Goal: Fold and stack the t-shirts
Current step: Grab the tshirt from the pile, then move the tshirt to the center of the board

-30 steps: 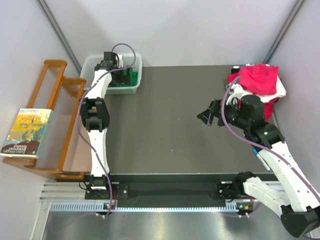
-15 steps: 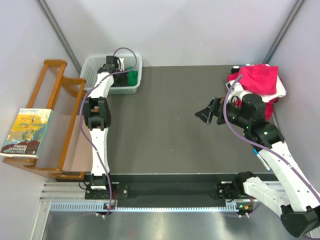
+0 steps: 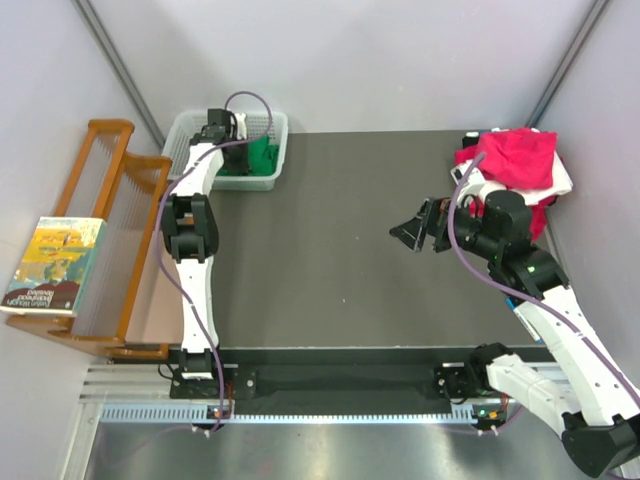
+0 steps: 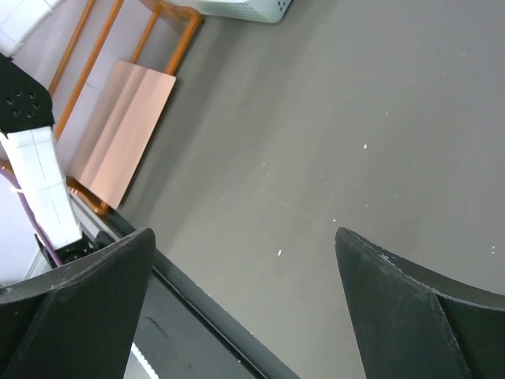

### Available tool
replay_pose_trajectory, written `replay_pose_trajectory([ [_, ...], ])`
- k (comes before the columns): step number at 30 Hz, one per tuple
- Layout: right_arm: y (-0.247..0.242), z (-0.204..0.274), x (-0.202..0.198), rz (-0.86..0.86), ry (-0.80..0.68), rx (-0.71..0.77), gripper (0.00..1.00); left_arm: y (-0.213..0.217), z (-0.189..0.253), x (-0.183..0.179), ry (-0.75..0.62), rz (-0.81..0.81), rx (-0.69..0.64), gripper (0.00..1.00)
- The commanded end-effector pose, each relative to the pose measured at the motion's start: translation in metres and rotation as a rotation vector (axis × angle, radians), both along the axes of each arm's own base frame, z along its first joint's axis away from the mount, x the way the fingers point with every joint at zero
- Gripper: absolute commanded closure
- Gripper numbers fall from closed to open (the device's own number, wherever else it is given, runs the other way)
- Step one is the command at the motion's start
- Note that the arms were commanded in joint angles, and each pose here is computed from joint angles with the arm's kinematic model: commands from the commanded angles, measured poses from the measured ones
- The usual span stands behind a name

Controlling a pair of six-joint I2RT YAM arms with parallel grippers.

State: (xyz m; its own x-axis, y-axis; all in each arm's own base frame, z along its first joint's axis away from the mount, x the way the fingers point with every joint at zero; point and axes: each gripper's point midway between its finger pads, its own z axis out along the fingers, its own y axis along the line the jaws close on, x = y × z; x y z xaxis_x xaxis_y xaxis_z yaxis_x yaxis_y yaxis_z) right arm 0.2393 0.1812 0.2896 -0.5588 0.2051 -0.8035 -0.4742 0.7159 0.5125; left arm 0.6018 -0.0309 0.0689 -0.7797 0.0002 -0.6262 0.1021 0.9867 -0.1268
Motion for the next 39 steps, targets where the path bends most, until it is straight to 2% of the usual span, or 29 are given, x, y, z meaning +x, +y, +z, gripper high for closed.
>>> replay_pose_trajectory([
  [1, 0.006, 0.012, 0.002, 0.031, -0.060, 0.033, 0.05, -0.018, 0.128, -0.002, -0.217, -0.049, -0.080, 1.00],
  [2, 0.006, 0.011, 0.002, 0.035, -0.061, 0.034, 0.05, -0.022, 0.160, -0.008, -0.267, -0.068, -0.099, 1.00],
  [4, 0.008, 0.007, 0.004, 0.043, -0.053, 0.030, 0.06, -0.026, 0.196, -0.015, -0.325, -0.070, -0.123, 1.00],
  [5, 0.008, 0.006, 0.004, 0.047, -0.050, 0.031, 0.06, -0.028, 0.235, -0.023, -0.395, -0.079, -0.134, 1.00],
  [7, 0.009, 0.005, 0.004, 0.054, -0.050, 0.031, 0.06, -0.035, 0.271, -0.037, -0.457, -0.103, -0.173, 1.00],
  [8, 0.010, 0.005, 0.003, 0.061, -0.052, 0.035, 0.07, -0.038, 0.302, -0.051, -0.512, -0.113, -0.185, 1.00],
  [11, 0.011, 0.002, 0.003, 0.069, -0.049, 0.032, 0.07, -0.049, 0.356, -0.085, -0.601, -0.160, -0.242, 1.00],
  [19, 0.010, -0.005, -0.001, 0.069, -0.040, 0.028, 0.09, -0.087, 0.439, -0.182, -0.698, -0.372, -0.405, 1.00],
  [25, 0.006, -0.001, -0.003, 0.050, -0.054, 0.035, 0.10, -0.134, 0.458, -0.250, -0.665, -0.614, -0.513, 1.00],
  [29, -0.006, 0.012, -0.003, -0.021, -0.089, 0.032, 0.11, -0.175, 0.430, -0.279, -0.543, -0.740, -0.549, 1.00],
  [32, -0.024, 0.027, -0.001, -0.118, -0.134, 0.033, 0.11, -0.229, 0.396, -0.312, -0.448, -0.879, -0.510, 1.00],
  [35, -0.043, 0.050, -0.003, -0.217, -0.198, 0.048, 0.11, -0.262, 0.354, -0.318, -0.341, -0.917, -0.466, 1.00],
  [38, -0.058, 0.073, -0.012, -0.284, -0.263, 0.081, 0.12, -0.282, 0.340, -0.307, -0.294, -0.913, -0.488, 1.00],
  [39, -0.060, 0.078, -0.015, -0.294, -0.279, 0.090, 0.12, -0.288, 0.352, -0.305, -0.322, -0.912, -0.502, 1.00],
])
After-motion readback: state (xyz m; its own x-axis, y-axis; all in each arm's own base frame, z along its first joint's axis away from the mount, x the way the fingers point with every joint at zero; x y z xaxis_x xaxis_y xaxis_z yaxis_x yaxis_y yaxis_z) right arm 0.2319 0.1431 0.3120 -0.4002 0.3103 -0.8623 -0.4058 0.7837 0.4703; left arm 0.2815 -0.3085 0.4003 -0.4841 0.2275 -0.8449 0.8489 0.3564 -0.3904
